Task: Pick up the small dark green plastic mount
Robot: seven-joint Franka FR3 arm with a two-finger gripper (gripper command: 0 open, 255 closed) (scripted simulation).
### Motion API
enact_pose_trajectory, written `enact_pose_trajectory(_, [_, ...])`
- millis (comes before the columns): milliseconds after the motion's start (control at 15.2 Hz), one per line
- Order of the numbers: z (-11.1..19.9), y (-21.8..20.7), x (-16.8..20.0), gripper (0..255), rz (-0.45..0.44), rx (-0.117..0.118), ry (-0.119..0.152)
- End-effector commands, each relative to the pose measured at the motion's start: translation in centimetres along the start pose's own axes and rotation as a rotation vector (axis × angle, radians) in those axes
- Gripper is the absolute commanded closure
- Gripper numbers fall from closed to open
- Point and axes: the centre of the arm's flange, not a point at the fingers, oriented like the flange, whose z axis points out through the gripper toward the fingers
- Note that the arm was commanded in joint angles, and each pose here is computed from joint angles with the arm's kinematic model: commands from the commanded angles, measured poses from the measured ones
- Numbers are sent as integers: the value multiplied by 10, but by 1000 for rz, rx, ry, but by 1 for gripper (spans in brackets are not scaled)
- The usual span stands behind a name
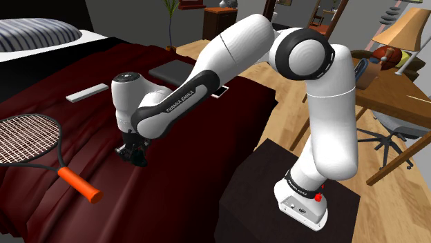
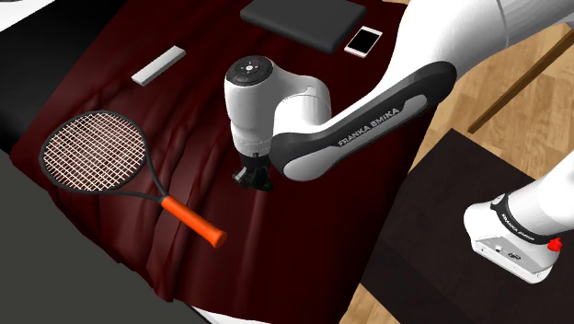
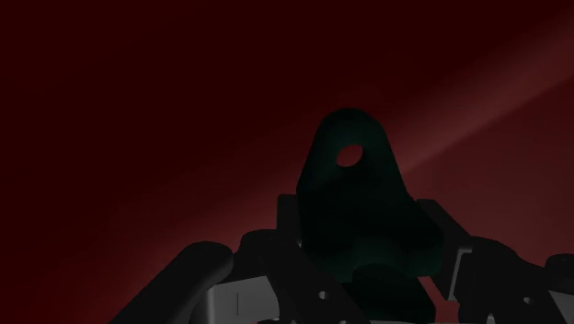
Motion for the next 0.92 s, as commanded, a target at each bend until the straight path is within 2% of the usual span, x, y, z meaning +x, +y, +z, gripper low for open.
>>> enact_pose_trajectory(0, [1, 0, 0, 255, 0, -1, -2])
enact_pose_trajectory(198, [1, 0, 1, 255, 0, -1, -2])
enact_pose_trajectory(858, [-52, -3, 2, 255, 0, -1, -2])
